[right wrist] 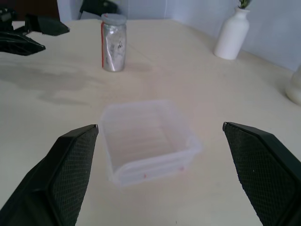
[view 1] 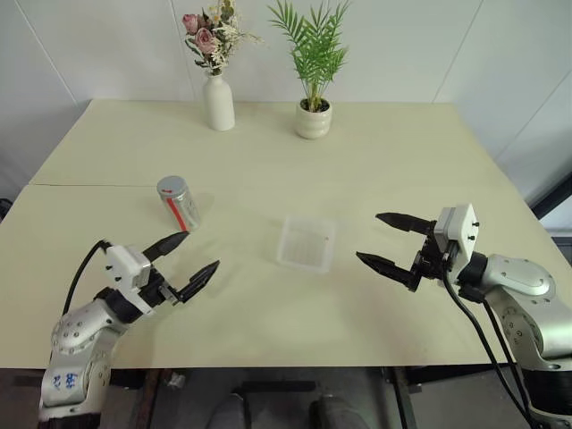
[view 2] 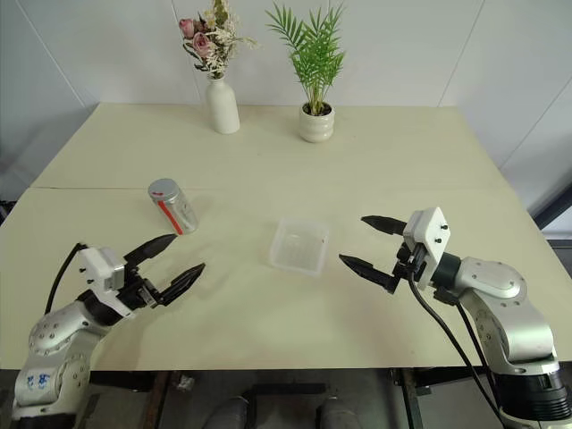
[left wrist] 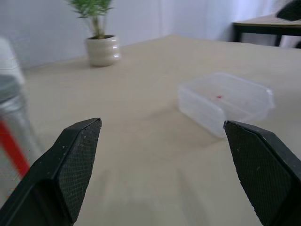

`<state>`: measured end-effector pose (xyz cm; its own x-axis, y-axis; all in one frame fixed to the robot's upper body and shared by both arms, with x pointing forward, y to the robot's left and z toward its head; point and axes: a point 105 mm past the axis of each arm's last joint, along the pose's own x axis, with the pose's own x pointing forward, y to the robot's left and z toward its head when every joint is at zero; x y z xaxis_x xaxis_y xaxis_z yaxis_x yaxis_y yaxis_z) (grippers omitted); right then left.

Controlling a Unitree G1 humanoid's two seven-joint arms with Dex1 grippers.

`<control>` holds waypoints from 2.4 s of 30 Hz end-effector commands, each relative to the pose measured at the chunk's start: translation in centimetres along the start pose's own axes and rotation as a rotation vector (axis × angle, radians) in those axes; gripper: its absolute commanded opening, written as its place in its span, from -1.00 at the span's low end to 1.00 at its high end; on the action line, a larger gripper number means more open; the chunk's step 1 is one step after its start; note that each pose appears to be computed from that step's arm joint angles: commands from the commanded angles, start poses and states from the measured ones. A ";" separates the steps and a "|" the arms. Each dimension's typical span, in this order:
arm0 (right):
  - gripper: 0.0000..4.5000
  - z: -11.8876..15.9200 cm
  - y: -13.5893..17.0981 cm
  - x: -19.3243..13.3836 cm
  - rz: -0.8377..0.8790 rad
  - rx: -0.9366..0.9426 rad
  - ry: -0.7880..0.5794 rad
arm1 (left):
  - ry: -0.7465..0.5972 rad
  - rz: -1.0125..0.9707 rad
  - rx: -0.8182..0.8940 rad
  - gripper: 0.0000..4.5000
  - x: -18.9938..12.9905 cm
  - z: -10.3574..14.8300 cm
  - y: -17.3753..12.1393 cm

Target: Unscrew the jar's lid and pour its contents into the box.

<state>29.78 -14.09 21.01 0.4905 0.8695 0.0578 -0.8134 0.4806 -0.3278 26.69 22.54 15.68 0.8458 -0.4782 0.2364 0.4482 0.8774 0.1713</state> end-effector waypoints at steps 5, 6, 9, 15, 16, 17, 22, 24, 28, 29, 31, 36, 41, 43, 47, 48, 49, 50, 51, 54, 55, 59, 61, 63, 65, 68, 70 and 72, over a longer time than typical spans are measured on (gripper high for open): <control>1.00 2.9 1.0 4.8 0.151 -0.031 -0.148 | -0.029 0.303 0.051 0.98 -0.2 0.3 3.3; 1.00 3.1 1.1 5.4 0.160 -0.034 -0.155 | -0.035 0.306 0.052 0.98 0.3 0.4 3.6; 1.00 3.5 1.8 6.7 0.191 -0.054 -0.174 | -0.060 0.315 0.023 0.98 1.6 0.2 4.2; 1.00 4.7 2.1 8.2 0.199 -0.066 -0.222 | -0.058 0.337 0.003 0.98 5.0 -1.1 4.7; 1.00 4.8 2.0 8.3 0.198 -0.068 -0.223 | -0.056 0.338 0.007 0.98 5.6 -1.1 4.7; 1.00 4.9 2.0 8.4 0.197 -0.070 -0.226 | -0.060 0.335 0.009 0.98 6.2 -1.1 4.7; 1.00 5.1 2.1 8.7 0.189 -0.069 -0.240 | -0.071 0.347 0.036 0.98 7.1 -0.9 5.3; 1.00 5.1 2.1 8.7 0.183 -0.065 -0.242 | -0.076 0.352 0.038 0.98 7.3 -0.9 5.5; 1.00 4.9 2.0 8.5 0.168 -0.055 -0.244 | -0.064 0.349 0.055 0.98 8.1 -1.1 5.7; 1.00 4.8 1.9 8.4 0.163 -0.053 -0.244 | -0.064 0.352 0.057 0.98 8.4 -1.2 5.7; 1.00 4.7 1.9 8.3 0.158 -0.053 -0.244 | -0.067 0.356 0.057 0.98 8.6 -1.2 5.9; 1.00 4.4 2.0 8.1 0.146 -0.045 -0.235 | -0.071 0.335 0.063 0.98 10.2 -1.3 5.8; 1.00 4.2 2.1 7.8 0.139 -0.040 -0.222 | -0.067 0.349 0.066 0.98 10.9 -1.4 6.3; 1.00 4.1 2.2 7.8 0.137 -0.038 -0.220 | -0.064 0.349 0.071 0.98 11.0 -1.4 6.4; 1.00 4.1 2.3 7.7 0.131 -0.034 -0.220 | -0.060 0.357 0.073 0.98 11.0 -1.5 6.5; 1.00 4.1 2.2 7.6 0.127 -0.033 -0.220 | -0.057 0.356 0.076 0.98 11.1 -1.6 6.5; 1.00 4.2 2.2 7.6 0.122 -0.031 -0.221 | -0.061 0.361 0.080 0.98 11.1 -1.5 6.6; 1.00 4.2 2.2 7.5 0.120 -0.030 -0.222 | -0.061 0.365 0.084 0.98 11.1 -1.5 6.6; 1.00 4.2 2.2 7.5 0.117 -0.029 -0.222 | -0.061 0.369 0.087 0.98 11.2 -1.5 6.7; 1.00 4.2 2.3 7.5 0.115 -0.026 -0.221 | -0.074 0.368 0.086 0.98 11.5 -1.2 6.7; 1.00 4.1 2.3 7.4 0.115 -0.024 -0.220 | -0.080 0.363 0.085 0.98 11.7 -1.1 6.6; 1.00 4.0 2.5 7.4 0.114 -0.016 -0.217 | -0.091 0.361 0.088 0.98 12.0 -0.9 6.5; 1.00 3.9 2.5 7.4 0.114 -0.014 -0.215 | -0.088 0.361 0.089 0.98 12.1 -1.0 6.5; 1.00 3.9 2.6 7.3 0.113 -0.013 -0.215 | -0.079 0.365 0.098 0.98 12.1 -1.2 6.5; 1.00 3.8 2.6 7.3 0.111 -0.013 -0.214 | -0.070 0.377 0.106 0.98 12.0 -1.3 6.7; 1.00 3.8 2.5 7.3 0.107 -0.012 -0.214 | -0.060 0.388 0.114 0.98 11.8 -1.4 7.0; 1.00 3.8 2.5 7.2 0.104 -0.012 -0.214 | -0.054 0.398 0.117 0.98 11.6 -1.5 7.2; 1.00 3.8 2.5 7.2 0.103 -0.013 -0.215 | -0.051 0.402 0.121 0.98 11.5 -1.5 7.2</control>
<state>30.81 -5.88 22.82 0.3411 0.9220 0.1831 -0.8699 0.3835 -0.3102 40.32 23.03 16.89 0.9436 -0.1098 0.3123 0.0681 0.9876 0.1416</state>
